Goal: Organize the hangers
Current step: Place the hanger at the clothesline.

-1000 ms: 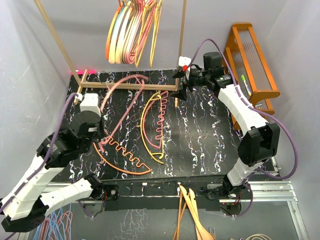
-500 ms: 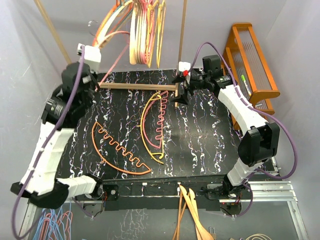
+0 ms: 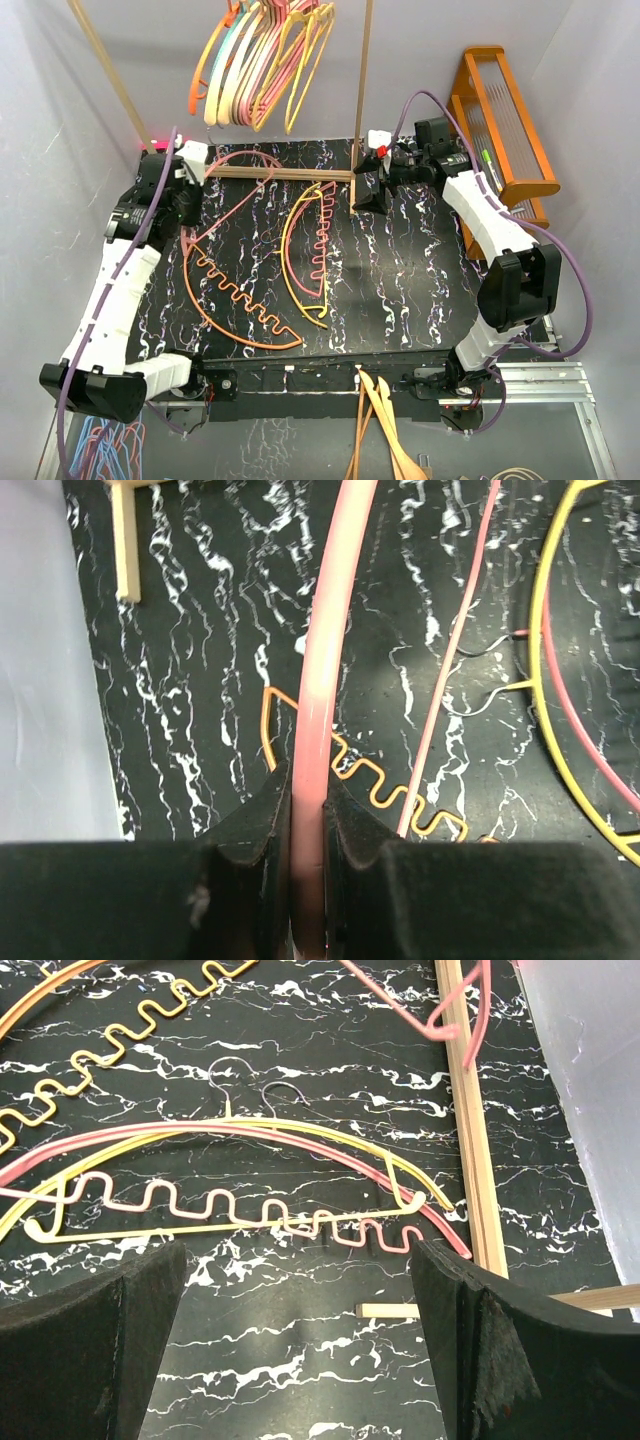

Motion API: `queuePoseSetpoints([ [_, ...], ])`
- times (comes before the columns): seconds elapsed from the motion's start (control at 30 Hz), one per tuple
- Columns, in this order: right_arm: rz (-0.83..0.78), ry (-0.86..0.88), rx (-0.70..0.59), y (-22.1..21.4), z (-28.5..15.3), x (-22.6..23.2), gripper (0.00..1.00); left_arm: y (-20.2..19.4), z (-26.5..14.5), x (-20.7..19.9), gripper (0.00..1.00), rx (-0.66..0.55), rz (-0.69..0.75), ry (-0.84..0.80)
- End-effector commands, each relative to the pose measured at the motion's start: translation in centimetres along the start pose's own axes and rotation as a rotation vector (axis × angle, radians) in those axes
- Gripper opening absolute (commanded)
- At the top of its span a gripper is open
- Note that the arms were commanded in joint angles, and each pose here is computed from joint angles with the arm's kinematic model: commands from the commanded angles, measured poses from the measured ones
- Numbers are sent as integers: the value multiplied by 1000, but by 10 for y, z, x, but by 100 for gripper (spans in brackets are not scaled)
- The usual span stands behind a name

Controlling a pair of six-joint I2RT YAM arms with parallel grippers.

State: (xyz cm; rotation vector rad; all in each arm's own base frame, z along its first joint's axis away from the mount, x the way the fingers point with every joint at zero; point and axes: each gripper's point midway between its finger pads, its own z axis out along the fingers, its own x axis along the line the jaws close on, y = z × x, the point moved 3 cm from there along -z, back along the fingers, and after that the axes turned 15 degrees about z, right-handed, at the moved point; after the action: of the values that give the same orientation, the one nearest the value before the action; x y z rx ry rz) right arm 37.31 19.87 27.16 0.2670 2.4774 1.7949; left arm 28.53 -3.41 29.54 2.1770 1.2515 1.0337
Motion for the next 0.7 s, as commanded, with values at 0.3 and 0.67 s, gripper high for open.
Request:
queuePoseSetpoints([
  [0.3, -33, 22, -14, -8, 0, 3, 98, -3, 24, 75, 0, -21, -224, 162],
  [0.67, -46, 39, -36, -11, 1, 4, 98, 84, 14, 139, 0, -211, -219, 129],
])
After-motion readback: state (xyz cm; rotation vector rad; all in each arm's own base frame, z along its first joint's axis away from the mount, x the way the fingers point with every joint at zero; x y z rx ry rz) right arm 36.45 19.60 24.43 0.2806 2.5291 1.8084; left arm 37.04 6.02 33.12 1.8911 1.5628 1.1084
